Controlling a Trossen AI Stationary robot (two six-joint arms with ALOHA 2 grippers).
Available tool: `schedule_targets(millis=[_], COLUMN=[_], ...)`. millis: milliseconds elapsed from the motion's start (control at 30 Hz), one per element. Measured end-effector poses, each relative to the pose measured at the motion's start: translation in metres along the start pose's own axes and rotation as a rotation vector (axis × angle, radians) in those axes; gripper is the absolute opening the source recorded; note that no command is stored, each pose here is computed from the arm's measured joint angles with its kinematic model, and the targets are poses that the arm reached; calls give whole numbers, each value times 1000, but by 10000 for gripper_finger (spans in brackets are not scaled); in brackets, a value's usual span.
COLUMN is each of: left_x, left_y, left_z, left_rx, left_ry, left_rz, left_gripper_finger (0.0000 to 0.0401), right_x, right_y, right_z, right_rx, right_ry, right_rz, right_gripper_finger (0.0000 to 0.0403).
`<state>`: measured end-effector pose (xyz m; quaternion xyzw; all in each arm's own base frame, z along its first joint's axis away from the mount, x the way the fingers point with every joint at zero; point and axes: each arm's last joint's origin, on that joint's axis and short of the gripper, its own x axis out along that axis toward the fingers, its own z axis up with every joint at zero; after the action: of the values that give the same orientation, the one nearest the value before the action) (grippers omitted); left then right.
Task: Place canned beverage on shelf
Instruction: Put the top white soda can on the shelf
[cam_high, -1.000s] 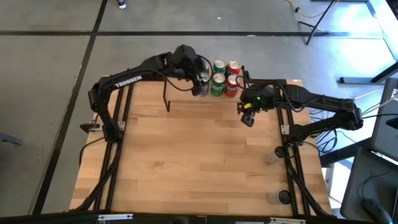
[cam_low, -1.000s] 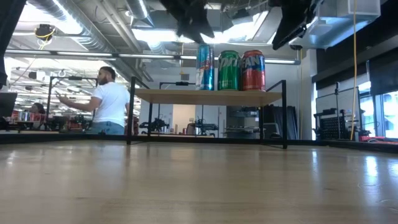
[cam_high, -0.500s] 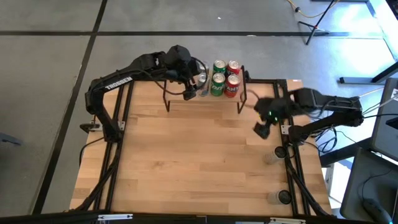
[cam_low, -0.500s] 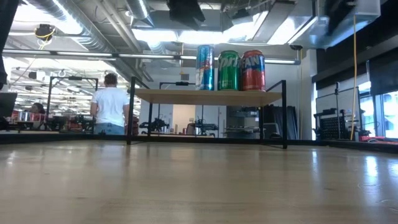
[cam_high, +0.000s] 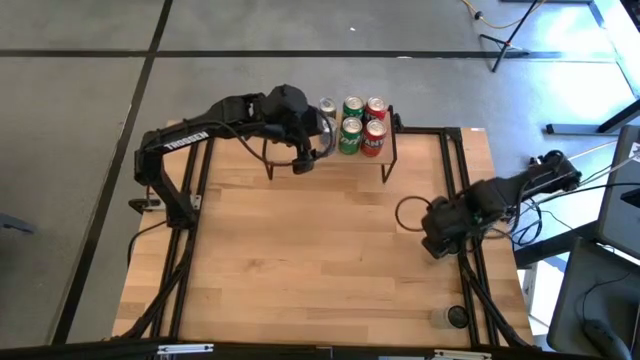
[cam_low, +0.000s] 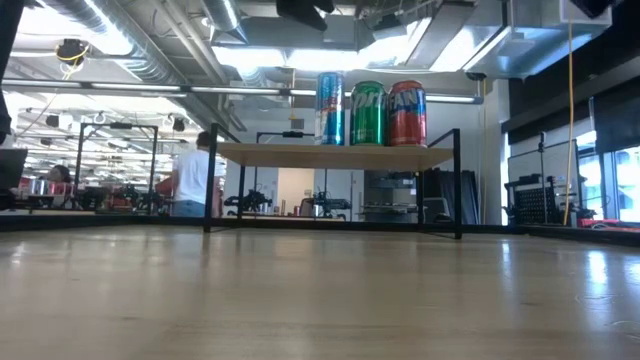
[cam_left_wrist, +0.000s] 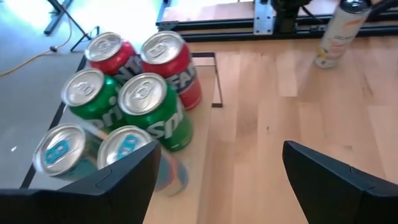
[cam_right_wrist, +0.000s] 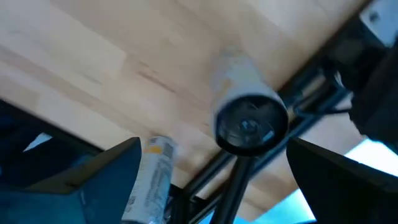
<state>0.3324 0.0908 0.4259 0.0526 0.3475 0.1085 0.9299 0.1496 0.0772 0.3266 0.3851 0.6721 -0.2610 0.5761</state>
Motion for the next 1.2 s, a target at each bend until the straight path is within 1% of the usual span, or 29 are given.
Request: schedule_targets(millis=[133,233,333,467,600,700,767,900,967,1033,1067,1133,1200], left_x=[0,0,-1,-1,-2,-3,-4,-19,-29,-44,-48,-61,-72], left_y=[-6,-10,-15,-21,-28,-35,-41,-53,-62,-69,-74,-82,-91], left_z=[1,2,2,3,4,5,5,1,-4,-8,-12,-14,-22], left_rx=[11,18,11,-28,-59,-82,-129,-210,-226,-218,-201,-161,-107], left_ry=[-4,-2,-5,-4,-3,-3,2,48,89,111,141,144,180], left_rz=[-13,-22,-33,-47,-61,-80,-93,-123,-143,-165,-176,-206,-232], left_gripper_finger=[324,324,324,324,324,324,324,324,324,324,324,324,324], right_x=[15,27,42,62,81,87,88,87,84,79,74,65,55], right_y=[-2,-5,-9,-14,-14,-15,-14,-13,-8,0,4,10,19], right_z=[-6,-8,-4,1,5,6,6,6,7,8,9,13,18], right_rx=[46,44,49,7,-81,-157,-213,-375,-487,-587,-624,-670,-715], right_ry=[3,-5,-23,-42,-37,-31,-30,-30,-53,-103,-125,-178,-242], right_rz=[-62,-117,-178,-186,-168,-172,-173,-158,-133,-78,-57,-30,5], right_gripper_finger=[389,389,389,388,381,354,320,232,228,228,228,228,228])
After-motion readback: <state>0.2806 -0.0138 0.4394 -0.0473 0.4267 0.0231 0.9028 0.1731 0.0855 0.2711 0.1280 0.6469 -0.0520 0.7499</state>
